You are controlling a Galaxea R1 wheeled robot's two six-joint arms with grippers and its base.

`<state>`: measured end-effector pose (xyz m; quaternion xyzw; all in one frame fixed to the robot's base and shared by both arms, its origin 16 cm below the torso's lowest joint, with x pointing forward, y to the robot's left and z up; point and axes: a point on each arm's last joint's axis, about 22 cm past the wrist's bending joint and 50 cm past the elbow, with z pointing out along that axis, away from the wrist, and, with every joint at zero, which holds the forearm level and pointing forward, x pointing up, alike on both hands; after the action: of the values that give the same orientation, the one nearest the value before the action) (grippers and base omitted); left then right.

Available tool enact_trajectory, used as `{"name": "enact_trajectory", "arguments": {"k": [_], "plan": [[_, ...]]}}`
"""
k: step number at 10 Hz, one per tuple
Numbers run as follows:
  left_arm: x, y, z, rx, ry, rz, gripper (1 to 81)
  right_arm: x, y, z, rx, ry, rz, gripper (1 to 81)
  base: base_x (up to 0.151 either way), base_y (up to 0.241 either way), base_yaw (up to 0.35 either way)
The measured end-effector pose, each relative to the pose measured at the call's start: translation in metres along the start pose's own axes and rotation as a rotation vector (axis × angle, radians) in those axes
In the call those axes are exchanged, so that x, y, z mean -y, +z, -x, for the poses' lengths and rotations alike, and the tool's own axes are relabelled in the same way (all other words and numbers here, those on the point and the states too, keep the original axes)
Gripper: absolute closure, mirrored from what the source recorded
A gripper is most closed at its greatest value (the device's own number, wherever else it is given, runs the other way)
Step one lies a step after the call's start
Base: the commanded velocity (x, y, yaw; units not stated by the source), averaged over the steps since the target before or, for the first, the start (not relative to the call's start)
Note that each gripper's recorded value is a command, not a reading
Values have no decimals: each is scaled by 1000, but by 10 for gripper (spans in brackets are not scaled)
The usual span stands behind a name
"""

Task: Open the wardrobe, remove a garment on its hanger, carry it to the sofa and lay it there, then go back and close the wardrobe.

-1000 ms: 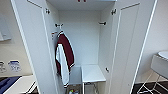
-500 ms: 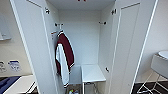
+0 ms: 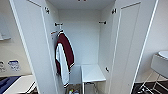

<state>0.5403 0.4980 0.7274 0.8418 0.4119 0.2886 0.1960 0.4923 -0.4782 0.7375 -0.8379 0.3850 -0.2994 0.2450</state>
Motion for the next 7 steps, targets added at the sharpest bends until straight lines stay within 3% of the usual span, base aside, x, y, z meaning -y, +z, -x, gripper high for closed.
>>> {"name": "enact_trajectory", "arguments": {"k": [4, 7], "plan": [[-49, 26, 40, 41, 23, 47, 10, 40, 26, 46, 58, -8, -60, 10, 0, 0, 0], [-93, 54, 108, 103, 92, 95, 10, 126, 58, 147, 206, -24, -185, 10, 0, 0, 0]]}}
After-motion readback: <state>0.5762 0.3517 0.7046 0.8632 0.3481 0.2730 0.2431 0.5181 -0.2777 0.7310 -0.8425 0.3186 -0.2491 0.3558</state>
